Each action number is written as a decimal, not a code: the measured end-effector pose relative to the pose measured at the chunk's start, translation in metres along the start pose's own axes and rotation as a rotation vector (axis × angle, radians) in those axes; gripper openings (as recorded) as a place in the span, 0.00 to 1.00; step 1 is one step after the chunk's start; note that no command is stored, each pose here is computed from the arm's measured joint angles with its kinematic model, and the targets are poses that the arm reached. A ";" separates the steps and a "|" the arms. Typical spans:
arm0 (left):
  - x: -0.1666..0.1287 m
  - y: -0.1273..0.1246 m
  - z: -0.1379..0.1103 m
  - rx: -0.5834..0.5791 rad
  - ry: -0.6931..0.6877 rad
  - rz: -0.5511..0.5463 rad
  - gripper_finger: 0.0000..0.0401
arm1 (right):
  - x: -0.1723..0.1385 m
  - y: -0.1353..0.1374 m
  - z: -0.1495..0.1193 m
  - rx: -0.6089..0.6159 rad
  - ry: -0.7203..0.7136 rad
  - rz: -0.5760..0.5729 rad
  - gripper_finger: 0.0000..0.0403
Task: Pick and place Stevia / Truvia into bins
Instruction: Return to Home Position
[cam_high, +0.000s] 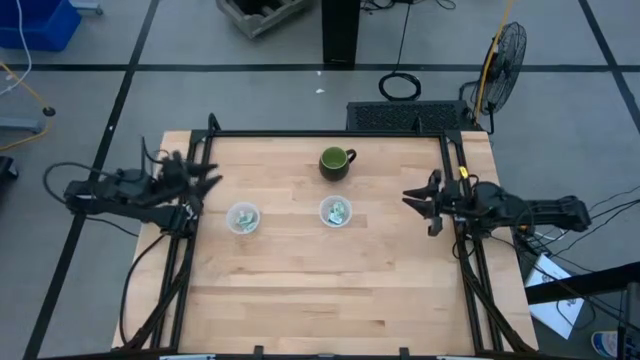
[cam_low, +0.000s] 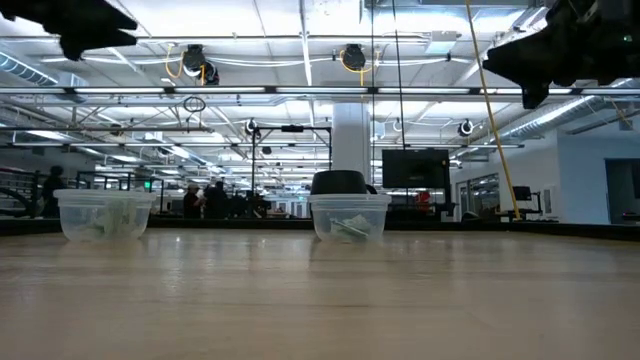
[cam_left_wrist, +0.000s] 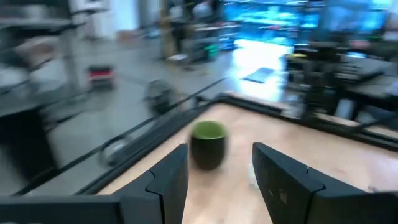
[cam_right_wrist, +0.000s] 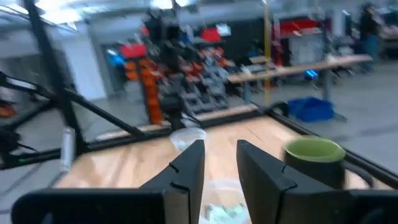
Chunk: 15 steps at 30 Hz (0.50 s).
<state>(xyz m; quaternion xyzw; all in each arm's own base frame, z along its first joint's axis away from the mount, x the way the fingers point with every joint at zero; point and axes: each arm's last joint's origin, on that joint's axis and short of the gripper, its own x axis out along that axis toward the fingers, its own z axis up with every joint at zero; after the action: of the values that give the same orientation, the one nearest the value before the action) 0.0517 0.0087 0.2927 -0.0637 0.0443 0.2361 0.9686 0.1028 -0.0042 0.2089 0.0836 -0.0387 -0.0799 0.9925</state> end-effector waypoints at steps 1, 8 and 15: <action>0.004 -0.004 -0.004 0.018 -0.012 -0.038 0.46 | 0.000 0.000 -0.002 -0.002 -0.019 0.023 0.22; 0.029 -0.019 -0.034 -0.002 -0.128 -0.146 0.46 | -0.002 0.000 -0.007 -0.008 -0.047 0.056 0.21; 0.046 -0.025 -0.077 -0.006 -0.144 -0.183 0.46 | -0.003 -0.001 -0.011 -0.013 -0.011 0.051 0.21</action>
<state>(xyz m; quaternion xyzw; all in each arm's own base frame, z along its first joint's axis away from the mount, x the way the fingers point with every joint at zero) 0.1000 -0.0037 0.2137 -0.0533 -0.0321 0.1506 0.9866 0.1011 -0.0028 0.1978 0.0757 -0.0459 -0.0553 0.9945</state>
